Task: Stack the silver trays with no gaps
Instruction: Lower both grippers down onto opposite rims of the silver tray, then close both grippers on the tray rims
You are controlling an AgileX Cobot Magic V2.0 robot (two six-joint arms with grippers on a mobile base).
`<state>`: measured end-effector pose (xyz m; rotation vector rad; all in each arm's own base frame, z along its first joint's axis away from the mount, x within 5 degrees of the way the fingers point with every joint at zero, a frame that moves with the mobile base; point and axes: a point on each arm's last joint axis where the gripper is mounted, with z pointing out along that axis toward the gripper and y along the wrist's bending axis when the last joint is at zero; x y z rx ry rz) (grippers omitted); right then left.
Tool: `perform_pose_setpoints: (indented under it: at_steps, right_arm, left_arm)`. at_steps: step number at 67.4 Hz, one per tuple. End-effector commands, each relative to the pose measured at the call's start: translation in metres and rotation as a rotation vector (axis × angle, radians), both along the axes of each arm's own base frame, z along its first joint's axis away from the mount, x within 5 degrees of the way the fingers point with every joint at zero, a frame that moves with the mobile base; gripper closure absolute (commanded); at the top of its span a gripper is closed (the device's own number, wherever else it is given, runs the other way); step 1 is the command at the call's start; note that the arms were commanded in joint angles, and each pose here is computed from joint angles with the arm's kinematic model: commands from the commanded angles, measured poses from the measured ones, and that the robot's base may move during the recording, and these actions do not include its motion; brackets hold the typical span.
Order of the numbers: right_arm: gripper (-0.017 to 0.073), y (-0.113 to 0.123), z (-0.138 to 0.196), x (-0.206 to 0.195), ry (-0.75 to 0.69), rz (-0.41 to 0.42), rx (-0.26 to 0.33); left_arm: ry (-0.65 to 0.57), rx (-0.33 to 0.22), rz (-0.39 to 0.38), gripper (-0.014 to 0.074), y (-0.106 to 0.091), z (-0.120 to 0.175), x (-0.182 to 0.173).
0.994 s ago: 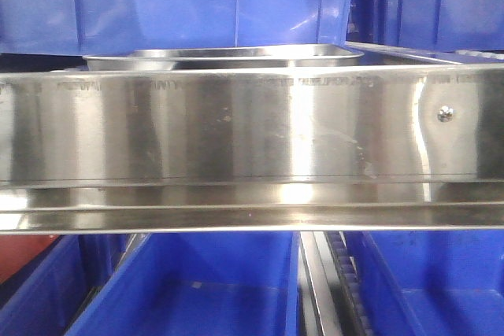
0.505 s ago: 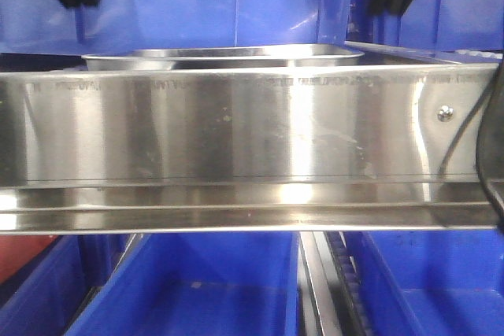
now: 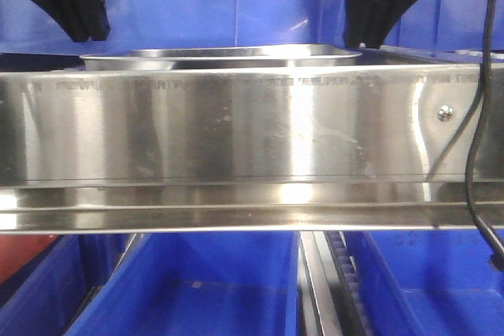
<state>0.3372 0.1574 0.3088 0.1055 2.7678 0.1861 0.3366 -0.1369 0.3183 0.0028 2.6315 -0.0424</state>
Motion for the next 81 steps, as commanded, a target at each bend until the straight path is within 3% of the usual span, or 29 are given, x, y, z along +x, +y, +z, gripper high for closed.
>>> perform_pose_setpoints:
  at_steps: [1, 27, 32, 40, 46, 57, 81]
  right_arm:
    - [0.0575, 0.001, 0.007, 0.001, -0.029, 0.003, 0.013]
    - [0.0570, 0.003, 0.015, 0.005, -0.069, 0.005, 0.033]
    - [0.0508, 0.003, 0.015, 0.005, -0.074, 0.006, 0.037]
    - [0.0370, 0.004, 0.015, 0.005, -0.075, 0.006, 0.040]
    - [0.0370, 0.004, 0.015, 0.006, -0.084, 0.006, 0.049]
    - [0.0417, 0.009, 0.010, 0.009, -0.074, 0.003, 0.082]
    - [0.0420, 0.012, -0.007, 0.015, -0.019, 0.002, 0.056]
  left_arm:
    - [-0.005, -0.004, -0.001, 0.0610, -0.003, 0.002, 0.000]
    - [-0.005, -0.010, -0.001, 0.0601, -0.003, 0.002, 0.000]
    - [-0.008, -0.016, -0.001, 0.0550, -0.003, 0.002, 0.000]
    - [-0.007, -0.020, -0.001, 0.0379, -0.004, 0.002, 0.000]
    - [-0.018, -0.026, -0.004, 0.0306, -0.004, 0.002, 0.001]
    - [-0.038, -0.036, -0.008, 0.0309, -0.005, 0.003, 0.002]
    - [-0.011, -0.034, -0.012, 0.0309, -0.009, -0.009, 0.008]
